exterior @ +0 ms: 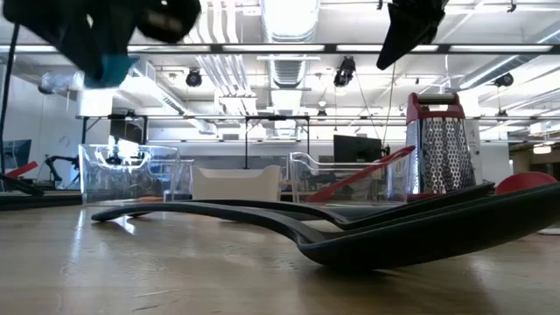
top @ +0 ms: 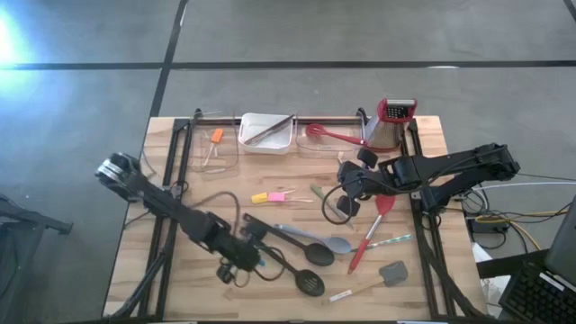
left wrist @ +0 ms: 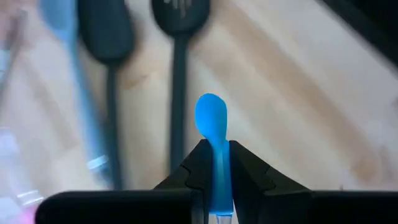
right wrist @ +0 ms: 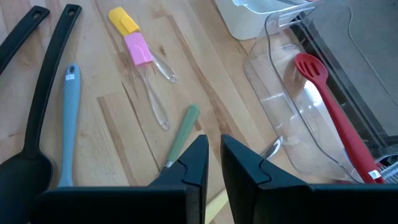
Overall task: Pick & Place Kitchen Items
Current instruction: Put the blue spatula into the left transparent bin
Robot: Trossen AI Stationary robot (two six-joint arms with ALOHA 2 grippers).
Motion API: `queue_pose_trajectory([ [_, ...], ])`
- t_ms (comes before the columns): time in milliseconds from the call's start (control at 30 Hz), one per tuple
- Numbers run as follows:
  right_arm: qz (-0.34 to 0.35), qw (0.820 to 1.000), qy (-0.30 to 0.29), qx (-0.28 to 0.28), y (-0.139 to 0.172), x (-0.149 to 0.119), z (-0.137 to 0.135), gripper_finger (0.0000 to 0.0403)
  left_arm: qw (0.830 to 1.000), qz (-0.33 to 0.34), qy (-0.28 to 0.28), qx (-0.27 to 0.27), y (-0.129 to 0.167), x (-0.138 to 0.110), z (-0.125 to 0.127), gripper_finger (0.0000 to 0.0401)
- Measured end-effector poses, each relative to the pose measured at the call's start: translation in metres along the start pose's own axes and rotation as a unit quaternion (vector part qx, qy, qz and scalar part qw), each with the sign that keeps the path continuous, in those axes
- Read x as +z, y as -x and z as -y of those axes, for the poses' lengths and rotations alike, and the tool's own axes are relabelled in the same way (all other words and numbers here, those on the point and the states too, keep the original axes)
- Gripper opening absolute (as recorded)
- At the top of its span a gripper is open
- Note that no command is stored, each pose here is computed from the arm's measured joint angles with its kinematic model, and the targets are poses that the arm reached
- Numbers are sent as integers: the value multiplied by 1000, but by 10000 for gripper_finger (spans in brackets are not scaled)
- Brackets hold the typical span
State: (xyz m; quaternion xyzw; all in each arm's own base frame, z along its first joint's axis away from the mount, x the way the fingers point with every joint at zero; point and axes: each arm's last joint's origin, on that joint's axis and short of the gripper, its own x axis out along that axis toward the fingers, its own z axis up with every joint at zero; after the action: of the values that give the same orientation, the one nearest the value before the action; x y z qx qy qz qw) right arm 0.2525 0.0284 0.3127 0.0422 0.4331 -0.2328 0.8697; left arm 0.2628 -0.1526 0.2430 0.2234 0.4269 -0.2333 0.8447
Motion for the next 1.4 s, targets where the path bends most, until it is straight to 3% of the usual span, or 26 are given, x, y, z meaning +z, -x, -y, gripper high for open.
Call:
queue_pose_trajectory([
  [100,0,1000,0,0,0,0,0,38,996,-34,-52,58,25,-10,-6,38],
  [200,0,1000,0,0,0,0,0,38,986,-66,-52,143,50,-22,-19,38],
  [467,4,1000,-5,2,0,1,0,38,931,-32,94,350,116,-51,-85,38],
  [567,4,1000,-6,2,0,1,-1,38,890,2,184,418,141,-68,-116,38],
  [700,4,1000,-5,2,0,1,-1,38,804,51,329,492,176,-103,-152,38],
  [900,4,1000,-2,2,0,1,0,38,691,126,524,482,212,-174,-190,38],
  [1033,4,1000,4,2,0,1,0,38,642,105,589,479,212,-211,-201,38],
  [1400,3,1000,6,2,0,1,0,38,621,26,613,487,177,-242,-221,38],
])
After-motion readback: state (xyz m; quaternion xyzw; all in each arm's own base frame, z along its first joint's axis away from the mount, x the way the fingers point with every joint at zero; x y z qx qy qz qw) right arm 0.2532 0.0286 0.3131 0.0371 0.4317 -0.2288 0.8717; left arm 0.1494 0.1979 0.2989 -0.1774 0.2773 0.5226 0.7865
